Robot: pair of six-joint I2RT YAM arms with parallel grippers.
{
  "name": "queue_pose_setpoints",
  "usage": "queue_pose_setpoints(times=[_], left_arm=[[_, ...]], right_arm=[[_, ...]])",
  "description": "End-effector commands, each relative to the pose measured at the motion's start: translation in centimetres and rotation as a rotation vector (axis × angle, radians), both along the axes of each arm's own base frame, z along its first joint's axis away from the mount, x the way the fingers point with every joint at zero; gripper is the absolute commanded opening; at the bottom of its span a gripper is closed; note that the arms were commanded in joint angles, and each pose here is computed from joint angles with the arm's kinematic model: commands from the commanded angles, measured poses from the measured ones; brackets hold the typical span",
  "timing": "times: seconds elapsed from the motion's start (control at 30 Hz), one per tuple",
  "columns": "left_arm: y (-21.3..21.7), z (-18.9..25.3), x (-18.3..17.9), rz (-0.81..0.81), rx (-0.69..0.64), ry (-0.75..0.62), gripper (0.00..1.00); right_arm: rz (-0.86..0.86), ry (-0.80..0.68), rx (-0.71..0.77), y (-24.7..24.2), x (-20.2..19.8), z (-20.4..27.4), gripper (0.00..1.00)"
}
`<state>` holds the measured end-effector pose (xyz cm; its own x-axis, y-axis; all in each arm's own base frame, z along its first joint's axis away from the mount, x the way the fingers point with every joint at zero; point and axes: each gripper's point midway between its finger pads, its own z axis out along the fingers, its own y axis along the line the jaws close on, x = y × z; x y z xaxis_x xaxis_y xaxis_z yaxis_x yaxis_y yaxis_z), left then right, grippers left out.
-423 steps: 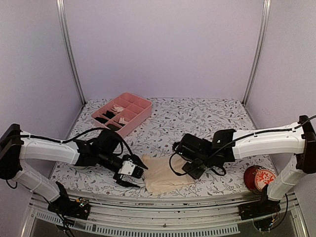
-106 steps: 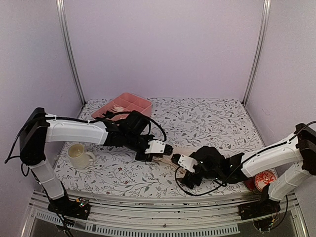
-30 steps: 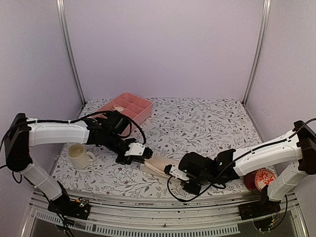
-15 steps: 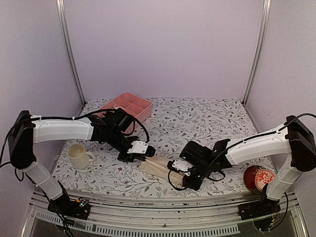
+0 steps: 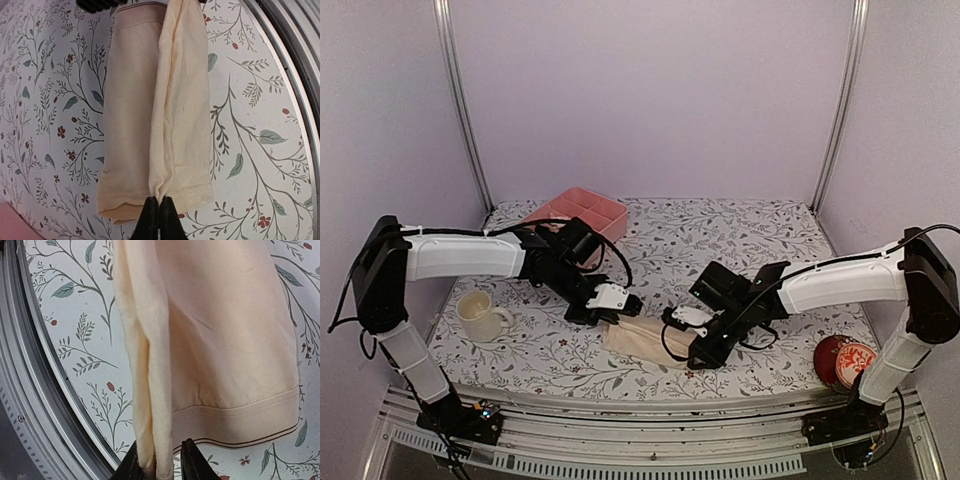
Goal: Roll the underwear
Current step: Fold the underwear at the center of the board.
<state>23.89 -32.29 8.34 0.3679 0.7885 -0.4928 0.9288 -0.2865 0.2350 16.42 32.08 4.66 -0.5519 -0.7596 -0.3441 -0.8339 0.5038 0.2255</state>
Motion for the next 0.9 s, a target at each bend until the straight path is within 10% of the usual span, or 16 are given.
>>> queue_pose_setpoints(times=[0.0, 0.87], left_arm=[[0.3, -0.2, 0.4, 0.005, 0.015, -0.002, 0.00], [-0.3, 1.0, 4.5, 0.130, -0.027, -0.091, 0.00]], right_arm=[[0.010, 0.018, 0.005, -0.4, -0.6, -0.1, 0.24], [-0.210, -0.095, -0.021, -2.3, 8.0, 1.7, 0.10]])
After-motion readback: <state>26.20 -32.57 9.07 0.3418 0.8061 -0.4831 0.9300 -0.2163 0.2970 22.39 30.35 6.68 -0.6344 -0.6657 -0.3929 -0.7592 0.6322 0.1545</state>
